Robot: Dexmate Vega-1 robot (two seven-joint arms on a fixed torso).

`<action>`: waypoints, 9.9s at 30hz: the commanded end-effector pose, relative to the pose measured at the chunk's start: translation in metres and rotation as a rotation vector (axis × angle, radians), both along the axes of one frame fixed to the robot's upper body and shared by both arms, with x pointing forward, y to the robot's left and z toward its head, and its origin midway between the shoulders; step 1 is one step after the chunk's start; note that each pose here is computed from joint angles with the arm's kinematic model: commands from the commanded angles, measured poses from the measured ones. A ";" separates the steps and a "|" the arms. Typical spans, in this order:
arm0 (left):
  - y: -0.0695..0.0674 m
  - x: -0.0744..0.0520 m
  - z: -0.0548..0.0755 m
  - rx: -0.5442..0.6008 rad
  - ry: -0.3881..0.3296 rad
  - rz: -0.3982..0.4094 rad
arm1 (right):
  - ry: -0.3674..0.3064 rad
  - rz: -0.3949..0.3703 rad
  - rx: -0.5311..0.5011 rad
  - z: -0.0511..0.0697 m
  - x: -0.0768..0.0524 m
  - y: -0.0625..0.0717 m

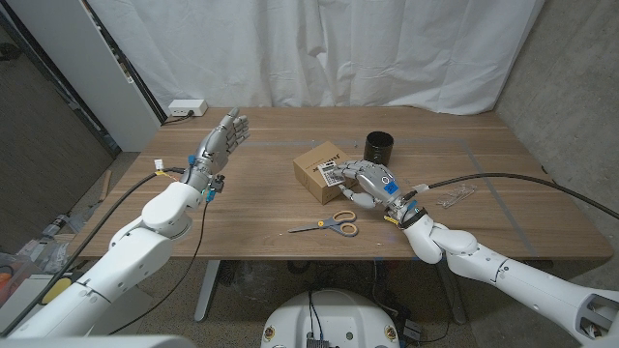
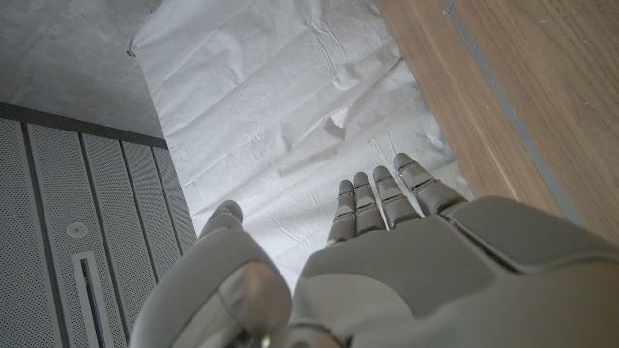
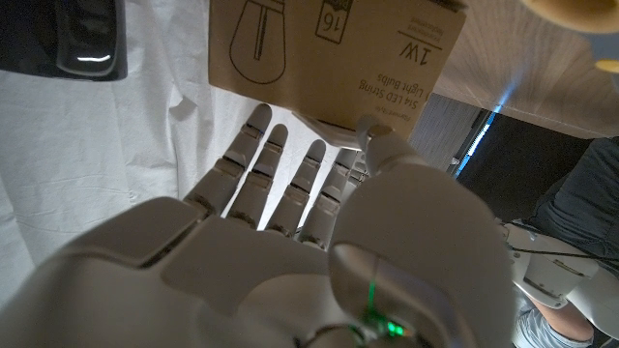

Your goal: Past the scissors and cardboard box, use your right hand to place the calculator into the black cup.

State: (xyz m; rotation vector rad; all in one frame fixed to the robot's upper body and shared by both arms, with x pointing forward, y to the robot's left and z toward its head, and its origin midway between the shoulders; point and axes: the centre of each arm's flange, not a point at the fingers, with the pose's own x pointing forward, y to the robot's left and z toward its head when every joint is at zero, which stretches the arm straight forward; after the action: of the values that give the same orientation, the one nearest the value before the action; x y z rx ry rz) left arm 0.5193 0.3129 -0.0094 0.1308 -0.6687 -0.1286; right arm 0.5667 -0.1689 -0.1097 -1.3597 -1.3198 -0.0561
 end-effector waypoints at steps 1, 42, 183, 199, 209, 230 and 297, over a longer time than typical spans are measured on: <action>-0.001 0.000 -0.003 -0.006 0.001 -0.003 | -0.001 0.010 0.024 0.002 -0.002 -0.003; -0.001 0.000 0.000 -0.017 -0.024 -0.003 | -0.039 0.039 0.067 0.021 -0.013 -0.002; 0.031 -0.008 0.005 -0.063 -0.099 0.029 | 0.019 -0.128 0.175 0.156 -0.022 -0.041; 0.030 0.000 0.013 -0.033 -0.096 0.010 | 0.038 -0.184 0.212 0.156 -0.020 -0.054; 0.022 0.005 0.018 -0.018 -0.097 -0.004 | 0.075 -0.220 0.232 0.159 -0.015 -0.066; 0.020 0.000 0.012 -0.027 -0.095 0.011 | 0.144 -0.276 0.240 0.156 0.000 -0.081; 0.021 0.000 0.007 -0.028 -0.082 0.016 | 0.265 -0.360 0.225 0.134 0.016 -0.094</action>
State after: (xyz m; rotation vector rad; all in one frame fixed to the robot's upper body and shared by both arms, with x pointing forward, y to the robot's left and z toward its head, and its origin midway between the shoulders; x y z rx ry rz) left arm 0.5191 0.3328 -0.0009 0.1176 -0.7533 -0.1001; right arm 0.5826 -0.2654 0.0250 -1.3287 -0.8232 -0.2611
